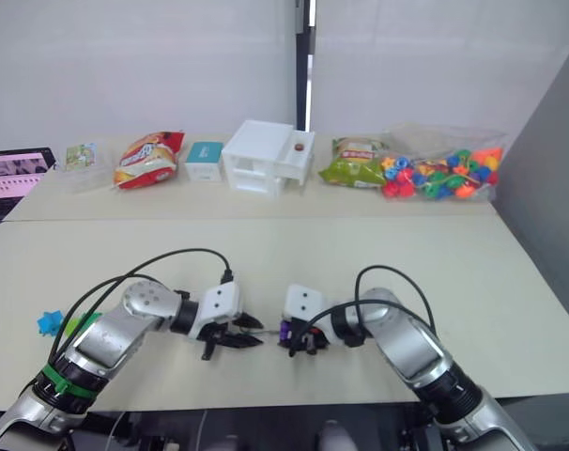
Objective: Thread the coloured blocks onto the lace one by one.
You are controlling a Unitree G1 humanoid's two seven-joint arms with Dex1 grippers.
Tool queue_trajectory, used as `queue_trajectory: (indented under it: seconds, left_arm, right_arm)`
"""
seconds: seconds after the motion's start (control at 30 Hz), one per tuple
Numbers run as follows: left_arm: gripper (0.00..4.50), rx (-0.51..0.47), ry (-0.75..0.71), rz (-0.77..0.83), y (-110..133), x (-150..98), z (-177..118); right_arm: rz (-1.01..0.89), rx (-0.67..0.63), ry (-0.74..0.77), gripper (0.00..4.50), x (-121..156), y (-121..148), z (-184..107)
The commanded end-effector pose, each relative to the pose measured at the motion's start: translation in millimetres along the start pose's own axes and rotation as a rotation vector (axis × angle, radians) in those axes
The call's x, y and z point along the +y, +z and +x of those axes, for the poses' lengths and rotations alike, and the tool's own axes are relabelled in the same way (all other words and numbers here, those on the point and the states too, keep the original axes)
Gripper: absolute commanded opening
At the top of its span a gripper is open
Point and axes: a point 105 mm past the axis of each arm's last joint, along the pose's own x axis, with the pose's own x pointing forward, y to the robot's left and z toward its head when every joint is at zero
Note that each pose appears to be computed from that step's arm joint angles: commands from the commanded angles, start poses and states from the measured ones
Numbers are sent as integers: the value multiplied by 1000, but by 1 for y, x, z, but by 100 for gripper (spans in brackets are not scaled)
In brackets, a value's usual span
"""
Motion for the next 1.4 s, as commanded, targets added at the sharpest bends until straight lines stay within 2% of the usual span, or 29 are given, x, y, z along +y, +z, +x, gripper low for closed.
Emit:
queue_trajectory:
  seconds: [0.03, 0.57, 0.73, 0.83, 1.03, 1.07, 1.13, 1.17, 1.2, 1.27, 1.4]
  left_arm:
    - [4, -3, 1, 40, 5, 0, 2]
    - [4, -54, -31, 122, 34, -1, 21]
    - [4, -49, -29, 113, 34, -1, 23]
    - [84, -40, -11, 102, 32, 2, 19]
    - [276, -42, -19, 98, 36, -2, 4]
    - [314, -38, -18, 104, 37, -2, 2]
    - [382, -35, -17, 111, 39, -2, 0]
    - [424, -35, -17, 115, 40, -2, -1]
    - [447, -33, -14, 120, 42, -1, -2]
    - [450, -30, -12, 129, 45, 1, -1]
    - [450, -37, -12, 146, 50, 1, 16]
  right_arm:
    - [13, 0, 10, 137, 4, -1, 1]
    - [15, -2, 20, 137, 7, 0, 3]
    - [13, 1, 18, 137, 7, 0, 3]
    - [13, 7, 17, 137, 7, -1, 3]
    - [25, 5, -12, 137, 2, 0, 0]
    - [23, -1, -19, 241, 1, 1, -2]
    - [21, -10, -23, 302, 1, 4, -5]
    - [21, -19, -18, 348, 2, 7, -8]
    - [17, -29, -17, 372, 3, 10, -12]
    - [5, -35, -21, 442, 5, 14, -21]
    - [-8, -1, -53, 447, 4, 8, -38]
